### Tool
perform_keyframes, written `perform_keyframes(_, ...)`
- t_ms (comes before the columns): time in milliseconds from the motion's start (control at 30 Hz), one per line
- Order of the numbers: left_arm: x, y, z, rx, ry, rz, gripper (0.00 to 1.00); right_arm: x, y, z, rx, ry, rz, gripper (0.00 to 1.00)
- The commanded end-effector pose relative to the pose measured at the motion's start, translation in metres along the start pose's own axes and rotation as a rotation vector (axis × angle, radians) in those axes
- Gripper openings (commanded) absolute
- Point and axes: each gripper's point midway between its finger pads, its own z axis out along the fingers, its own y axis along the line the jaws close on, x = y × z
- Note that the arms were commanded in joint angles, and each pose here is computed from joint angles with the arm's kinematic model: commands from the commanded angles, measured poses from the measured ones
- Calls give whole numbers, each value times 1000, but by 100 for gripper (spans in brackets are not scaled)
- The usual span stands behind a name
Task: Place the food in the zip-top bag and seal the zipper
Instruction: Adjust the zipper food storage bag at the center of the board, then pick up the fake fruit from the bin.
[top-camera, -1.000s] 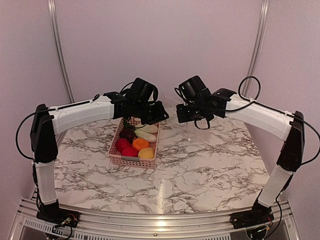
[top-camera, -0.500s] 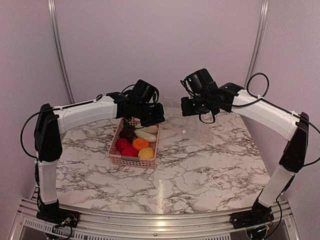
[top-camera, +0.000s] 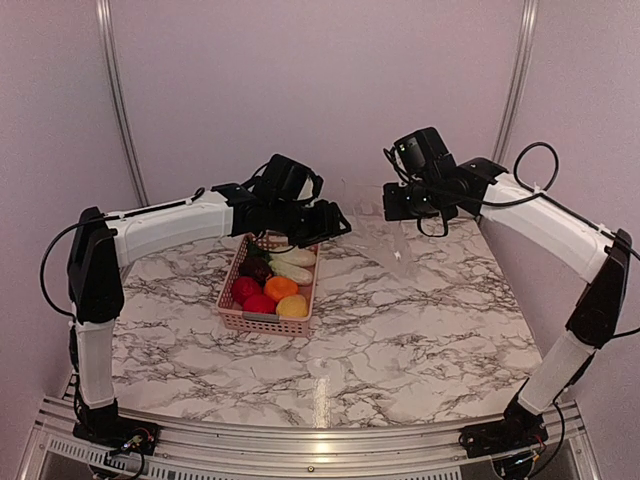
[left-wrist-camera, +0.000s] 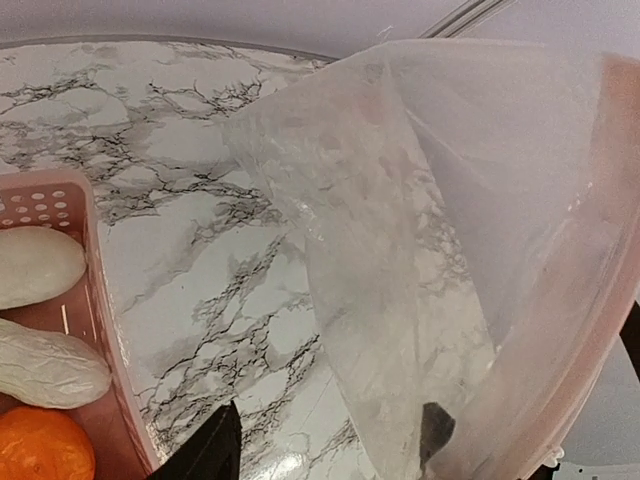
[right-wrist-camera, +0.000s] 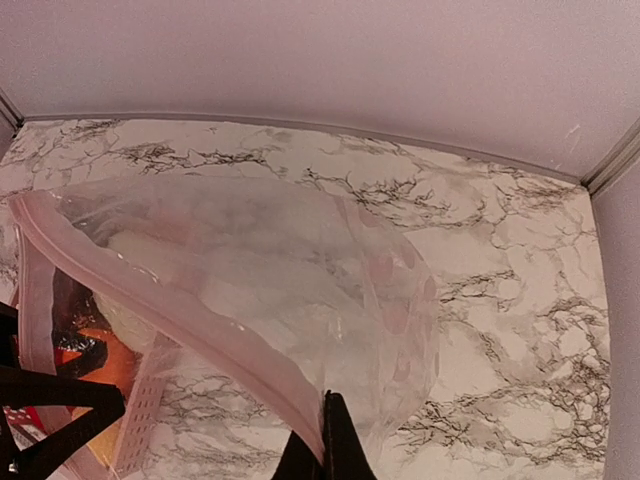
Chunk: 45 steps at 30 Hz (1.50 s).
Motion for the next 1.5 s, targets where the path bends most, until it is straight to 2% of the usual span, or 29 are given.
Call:
perform_keyframes(0, -20, -29, -34, 91, -58, 137, 65, 4, -8, 10, 28, 21, -25, 0)
perform_keyframes(67, -20, -24, -48, 60, -69, 166, 67, 2, -24, 15, 56, 27, -22, 0)
perform_keyframes(200, -12, -7, -72, -10, -76, 191, 70, -10, -97, 21, 187, 45, 71, 0)
perform_keyframes(333, 3, 17, -90, -102, -54, 193, 76, -40, -159, 0, 304, -31, 126, 0)
perform_keyframes(433, 16, 47, -101, -228, -22, 202, 79, -62, -177, -22, 370, -92, 120, 0)
perform_keyframes(533, 31, 77, -108, -331, 35, 198, 82, -59, -164, -19, 294, -93, 142, 0)
perform_keyframes(733, 58, 112, -108, -419, 152, 167, 81, 25, -91, 41, 33, 105, 108, 0)
perform_keyframes(800, 63, 113, -107, -392, 193, 136, 97, 59, -68, 53, -34, 184, 67, 0)
perform_keyframes(900, 62, 108, -110, -363, 204, 120, 99, 86, -42, 54, -113, 242, 31, 0)
perform_keyframes(1000, 53, 117, -116, -442, 195, 137, 99, 85, -32, 50, -161, 227, 36, 0)
perform_keyframes(1133, 62, 130, -117, -520, 283, 213, 99, 86, -23, 49, -215, 241, 35, 0)
perform_keyframes(1367, 64, 135, -132, -550, 219, 179, 99, 91, -15, 49, -260, 260, 45, 0)
perform_keyframes(1433, 53, 146, -148, -669, 140, 158, 99, 91, -12, 47, -271, 259, 49, 0)
perform_keyframes(1467, 58, 156, -161, -760, 176, 153, 99, 90, -12, 46, -273, 259, 49, 0)
